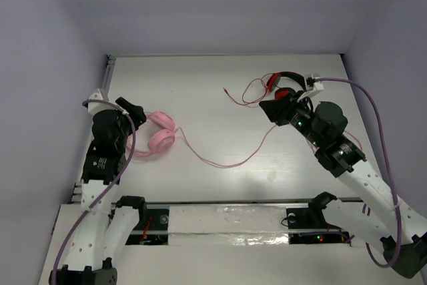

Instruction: Wrap the headphones

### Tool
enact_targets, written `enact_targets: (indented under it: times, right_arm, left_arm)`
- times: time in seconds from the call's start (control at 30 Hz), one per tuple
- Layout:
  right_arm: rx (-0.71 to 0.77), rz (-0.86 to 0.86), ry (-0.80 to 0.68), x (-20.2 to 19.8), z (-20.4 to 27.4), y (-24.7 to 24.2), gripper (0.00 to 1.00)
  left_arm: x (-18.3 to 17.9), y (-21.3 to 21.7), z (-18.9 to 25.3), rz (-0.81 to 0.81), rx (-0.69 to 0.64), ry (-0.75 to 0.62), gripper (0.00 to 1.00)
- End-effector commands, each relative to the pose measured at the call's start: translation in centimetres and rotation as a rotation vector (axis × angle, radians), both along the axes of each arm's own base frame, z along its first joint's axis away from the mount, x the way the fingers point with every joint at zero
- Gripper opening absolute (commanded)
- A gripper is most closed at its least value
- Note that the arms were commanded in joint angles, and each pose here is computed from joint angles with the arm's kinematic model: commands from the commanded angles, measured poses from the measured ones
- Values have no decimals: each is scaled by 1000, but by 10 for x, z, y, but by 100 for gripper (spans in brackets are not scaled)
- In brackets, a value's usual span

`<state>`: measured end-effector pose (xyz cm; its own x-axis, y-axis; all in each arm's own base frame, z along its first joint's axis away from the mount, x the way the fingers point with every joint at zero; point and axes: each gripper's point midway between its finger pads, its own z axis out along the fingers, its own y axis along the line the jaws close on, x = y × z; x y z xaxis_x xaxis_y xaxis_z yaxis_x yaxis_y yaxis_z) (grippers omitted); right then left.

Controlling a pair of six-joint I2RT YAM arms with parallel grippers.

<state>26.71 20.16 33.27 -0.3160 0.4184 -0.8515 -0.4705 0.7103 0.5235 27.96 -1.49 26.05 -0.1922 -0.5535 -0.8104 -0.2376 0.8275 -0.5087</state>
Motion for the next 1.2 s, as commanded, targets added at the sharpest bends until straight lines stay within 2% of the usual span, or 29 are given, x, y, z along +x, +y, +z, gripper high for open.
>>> enact_targets:
  times: [0.0, 0.07, 0.1, 0.13, 0.2, 0.3, 0.37, 0.43, 0.47, 0.5, 0.57, 0.6, 0.67, 0.7, 0.9, 1.17]
  right_arm:
    - [36, 76, -34, -13, 13, 9, 25]
    - [35, 84, -31, -14, 11, 10, 0]
    - [35, 87, -29, -14, 10, 11, 0]
    - [34, 88, -28, -14, 10, 11, 0]
    - [35, 97, -27, -15, 9, 12, 0]
    - [34, 99, -24, -16, 6, 12, 0]
    - [36, 91, -31, -16, 7, 10, 0]
    - [35, 82, -33, -16, 6, 8, 1]
    - [33, 82, -38, -17, 7, 8, 7]
    - [32, 82, -41, -17, 7, 8, 23]
    - [45, 85, -63, -18, 11, 8, 42]
    - [47, 88, -66, -19, 11, 8, 53]
    - [46, 88, -67, -18, 8, 8, 59]
    - [45, 85, -66, -18, 8, 8, 59]
    - [51, 102, -65, -20, 7, 10, 59]
    - [52, 104, -73, -22, 8, 9, 59]
  left_arm:
    - [-9, 21, -6, 124, 6, 58, 55]
    - [-14, 35, -25, 213, 24, 132, 53]
    - [-14, 35, -25, 218, 13, 130, 48]
    - [-18, 47, -35, 288, 38, 170, 39]
    - [-19, 55, -46, 336, 59, 202, 31]
    - [-15, 51, -73, 305, 70, 310, 13]
    - [-15, 54, -88, 307, 90, 397, 8]
    - [-7, 53, -81, 275, 106, 393, 10]
    - [-6, 57, -79, 283, 111, 404, 12]
    - [-5, 61, -79, 288, 116, 415, 23]
    - [4, 63, -86, 240, 118, 461, 33]
    - [6, 65, -91, 236, 118, 486, 44]
    - [11, 70, -107, 227, 116, 548, 52]
    - [12, 73, -113, 228, 114, 560, 57]
    - [16, 95, -149, 238, 120, 662, 61]
    - [6, 91, -212, 199, 98, 818, 60]
